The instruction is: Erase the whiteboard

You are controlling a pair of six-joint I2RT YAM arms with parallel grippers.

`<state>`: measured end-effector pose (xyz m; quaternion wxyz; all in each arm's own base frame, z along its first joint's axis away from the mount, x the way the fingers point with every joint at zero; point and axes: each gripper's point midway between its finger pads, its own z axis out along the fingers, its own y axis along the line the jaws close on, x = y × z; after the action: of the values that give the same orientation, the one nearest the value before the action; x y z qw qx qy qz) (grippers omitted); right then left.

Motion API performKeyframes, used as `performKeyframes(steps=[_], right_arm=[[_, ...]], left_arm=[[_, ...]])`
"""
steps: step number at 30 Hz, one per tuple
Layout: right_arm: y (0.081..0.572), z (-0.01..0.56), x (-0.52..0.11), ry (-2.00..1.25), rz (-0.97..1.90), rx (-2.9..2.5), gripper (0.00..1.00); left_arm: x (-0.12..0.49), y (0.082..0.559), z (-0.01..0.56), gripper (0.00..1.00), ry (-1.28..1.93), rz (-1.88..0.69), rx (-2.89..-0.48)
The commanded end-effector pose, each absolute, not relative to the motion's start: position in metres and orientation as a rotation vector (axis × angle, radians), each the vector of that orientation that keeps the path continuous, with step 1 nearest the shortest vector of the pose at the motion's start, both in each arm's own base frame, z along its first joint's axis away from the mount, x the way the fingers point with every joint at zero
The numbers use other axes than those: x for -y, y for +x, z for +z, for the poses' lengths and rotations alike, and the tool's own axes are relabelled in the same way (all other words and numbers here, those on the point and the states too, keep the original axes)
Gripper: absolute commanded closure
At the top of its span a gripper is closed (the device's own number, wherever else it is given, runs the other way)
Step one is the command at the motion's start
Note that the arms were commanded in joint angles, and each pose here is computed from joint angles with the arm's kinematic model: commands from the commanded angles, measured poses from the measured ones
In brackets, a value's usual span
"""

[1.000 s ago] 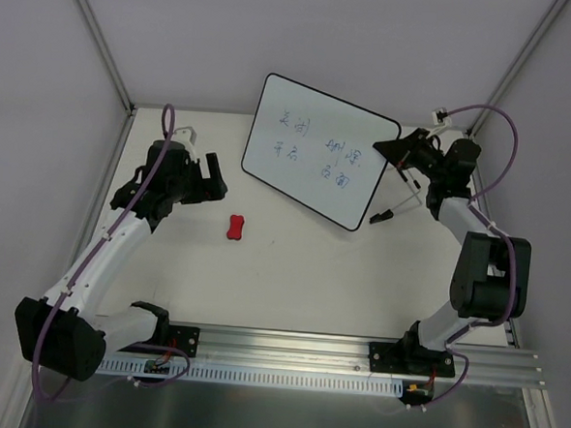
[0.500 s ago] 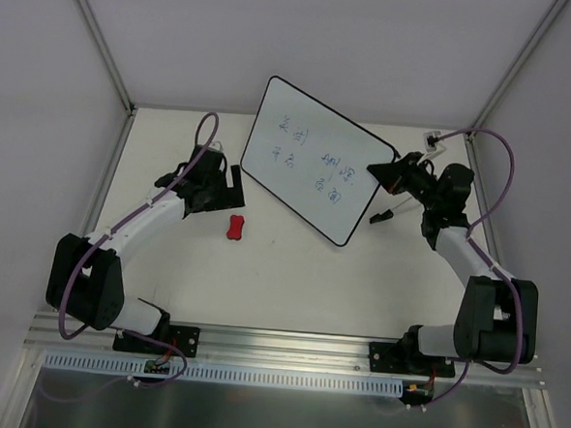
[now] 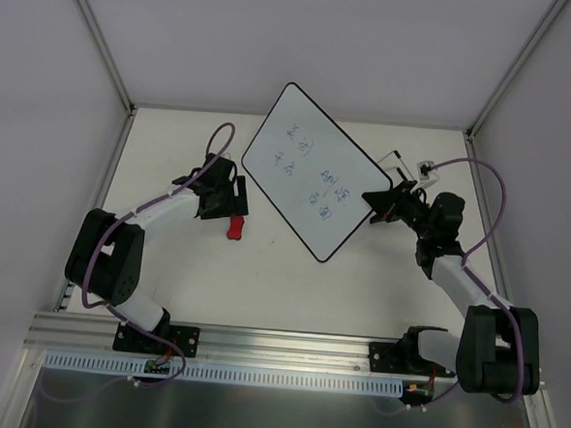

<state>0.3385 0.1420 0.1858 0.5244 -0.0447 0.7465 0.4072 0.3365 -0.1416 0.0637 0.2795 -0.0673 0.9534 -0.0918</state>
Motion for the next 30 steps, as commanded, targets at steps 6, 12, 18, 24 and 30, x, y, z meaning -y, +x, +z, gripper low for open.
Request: performKeyframes(steps=[6, 12, 18, 24, 30], right_arm=[[0.326, 0.139, -0.132, -0.097, 0.880, -1.903, 1.00], [0.328, 0.135, -0.137, -0.115, 0.918, -1.924, 1.00], [0.331, 0.131, -0.142, -0.109, 0.970, -1.949, 1.00], [0.329, 0.122, -0.143, -0.126, 1.019, -1.977, 1.00], [0.329, 0.121, -0.144, -0.166, 1.069, -1.976, 1.00]], left_arm=[[0.152, 0.331, 0.047, 0.28, -0.115, -0.279, -2.590], [0.154, 0.333, 0.036, 0.33, -0.108, -0.278, -2.613], [0.157, 0.329, 0.029, 0.35, -0.107, -0.297, -2.634], [0.158, 0.331, 0.031, 0.36, -0.101, -0.312, -2.614], [0.161, 0.326, 0.026, 0.36, -0.095, -0.336, -2.630]])
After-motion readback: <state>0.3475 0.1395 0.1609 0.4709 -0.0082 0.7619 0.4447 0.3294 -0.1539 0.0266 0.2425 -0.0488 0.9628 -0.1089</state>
